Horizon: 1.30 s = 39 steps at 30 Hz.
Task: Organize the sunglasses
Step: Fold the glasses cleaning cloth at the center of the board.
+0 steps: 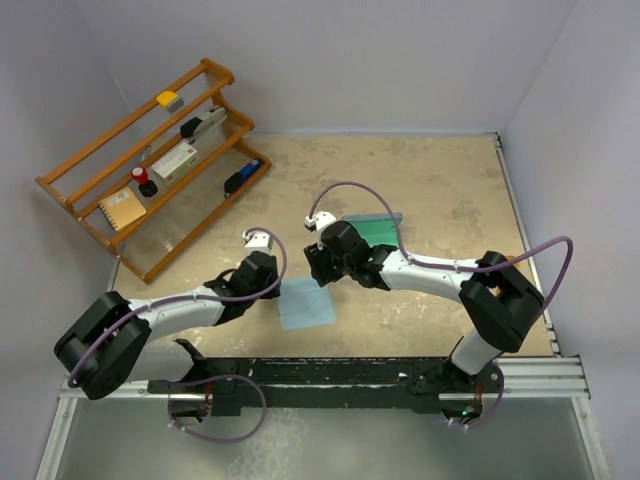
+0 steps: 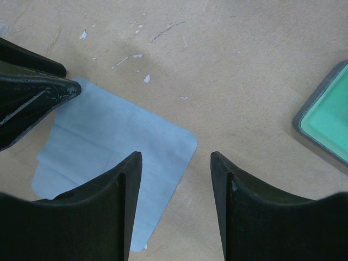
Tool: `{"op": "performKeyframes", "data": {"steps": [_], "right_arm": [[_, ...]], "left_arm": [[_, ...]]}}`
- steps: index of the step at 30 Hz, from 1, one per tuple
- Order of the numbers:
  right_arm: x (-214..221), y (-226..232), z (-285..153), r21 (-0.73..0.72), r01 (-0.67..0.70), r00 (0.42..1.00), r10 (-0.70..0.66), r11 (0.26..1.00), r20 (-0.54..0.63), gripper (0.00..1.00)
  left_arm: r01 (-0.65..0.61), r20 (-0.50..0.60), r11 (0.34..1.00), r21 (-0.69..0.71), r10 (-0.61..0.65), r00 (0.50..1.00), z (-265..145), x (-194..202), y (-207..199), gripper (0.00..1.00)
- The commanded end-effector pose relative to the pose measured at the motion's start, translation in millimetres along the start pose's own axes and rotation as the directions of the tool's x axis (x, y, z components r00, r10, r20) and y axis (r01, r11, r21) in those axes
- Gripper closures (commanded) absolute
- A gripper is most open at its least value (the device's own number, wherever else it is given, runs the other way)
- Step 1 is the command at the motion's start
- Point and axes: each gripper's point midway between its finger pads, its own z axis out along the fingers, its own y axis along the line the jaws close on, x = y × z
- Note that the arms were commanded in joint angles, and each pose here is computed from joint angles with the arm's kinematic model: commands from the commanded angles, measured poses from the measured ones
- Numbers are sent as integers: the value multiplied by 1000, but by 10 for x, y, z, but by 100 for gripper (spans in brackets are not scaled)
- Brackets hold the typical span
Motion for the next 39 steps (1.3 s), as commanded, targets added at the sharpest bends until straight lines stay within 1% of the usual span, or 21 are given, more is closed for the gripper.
{"op": "performKeyframes", "data": {"steps": [1, 11, 16, 19, 23, 28, 30, 35, 39], "right_arm": [[-41, -2, 2, -8, -12, 1000, 12, 1000, 21, 44], [-27, -24, 10, -3, -22, 1000, 22, 1000, 15, 45], [-22, -32, 14, -1, -24, 1000, 24, 1000, 13, 45], [-20, -31, 17, -1, -23, 1000, 23, 1000, 12, 45], [-20, -29, 22, -3, -25, 1000, 25, 1000, 12, 46], [5, -22, 39, -6, -23, 1000, 23, 1000, 1, 47], [5, -24, 39, -5, -23, 1000, 23, 1000, 1, 47], [2, -26, 39, -7, -24, 1000, 24, 1000, 3, 46], [17, -12, 50, -14, -28, 1000, 28, 1000, -3, 46]], "left_arm": [[2, 44, 999, 53, -4, 999, -5, -174, -178, 76], [-6, 24, 998, 63, 5, 1000, -8, -101, -188, 75], [-6, 24, 998, 69, 4, 1000, -16, -101, -202, 77], [-7, 25, 997, 72, 5, 1000, -20, -104, -211, 81], [-8, 28, 998, 63, 7, 1000, -18, -103, -195, 82], [-11, 23, 998, 61, 10, 1000, -3, -82, -188, 87], [-10, 25, 998, 59, 9, 1000, -3, -86, -187, 82], [-12, 45, 999, 38, 10, 999, -35, -136, -140, 76], [-9, 73, 1000, 28, 7, 997, -82, -230, -131, 75]]}}
